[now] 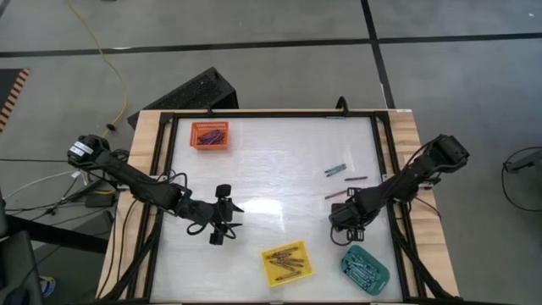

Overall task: Sort crayons
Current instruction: Put the blue crayon into the green bin

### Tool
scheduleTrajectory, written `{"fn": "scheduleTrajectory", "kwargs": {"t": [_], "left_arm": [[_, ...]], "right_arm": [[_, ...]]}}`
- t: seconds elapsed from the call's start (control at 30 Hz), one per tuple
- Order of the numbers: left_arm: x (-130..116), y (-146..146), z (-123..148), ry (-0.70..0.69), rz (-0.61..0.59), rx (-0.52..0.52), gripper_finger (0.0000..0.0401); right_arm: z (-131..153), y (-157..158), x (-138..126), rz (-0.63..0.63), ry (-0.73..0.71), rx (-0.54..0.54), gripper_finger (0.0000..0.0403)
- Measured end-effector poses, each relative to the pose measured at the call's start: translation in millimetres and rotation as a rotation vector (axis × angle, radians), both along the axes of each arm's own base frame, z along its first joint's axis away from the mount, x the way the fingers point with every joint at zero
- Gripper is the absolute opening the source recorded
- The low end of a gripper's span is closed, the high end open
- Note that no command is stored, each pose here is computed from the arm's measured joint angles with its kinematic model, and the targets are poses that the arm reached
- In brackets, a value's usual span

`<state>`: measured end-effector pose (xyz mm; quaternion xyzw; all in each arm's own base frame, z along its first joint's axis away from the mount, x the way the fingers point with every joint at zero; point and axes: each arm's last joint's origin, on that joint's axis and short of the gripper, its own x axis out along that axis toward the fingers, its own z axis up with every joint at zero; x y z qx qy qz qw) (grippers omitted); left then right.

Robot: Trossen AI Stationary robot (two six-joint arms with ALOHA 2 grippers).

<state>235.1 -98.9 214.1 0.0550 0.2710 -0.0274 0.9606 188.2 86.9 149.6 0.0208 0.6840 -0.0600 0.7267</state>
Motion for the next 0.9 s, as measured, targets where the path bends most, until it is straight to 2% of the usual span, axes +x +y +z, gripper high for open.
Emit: {"fn": "scheduleTrajectory", "kwargs": {"t": [0.2, 0.6, 0.9], "left_arm": [[0, 0, 0, 0.0, 0.0, 0.0, 0.0181], [0, 0, 0, 0.0, 0.0, 0.0, 0.0181], [0, 0, 0, 0.0, 0.0, 0.0, 0.0181]], "right_arm": [[16, 4, 7, -0.036, -0.015, -0.029, 0.0002], [81, 22, 28, -0.061, -0.142, -0.066, 0.0], [127, 50, 33, -0.108, -0.285, 0.043, 0.0]]}}
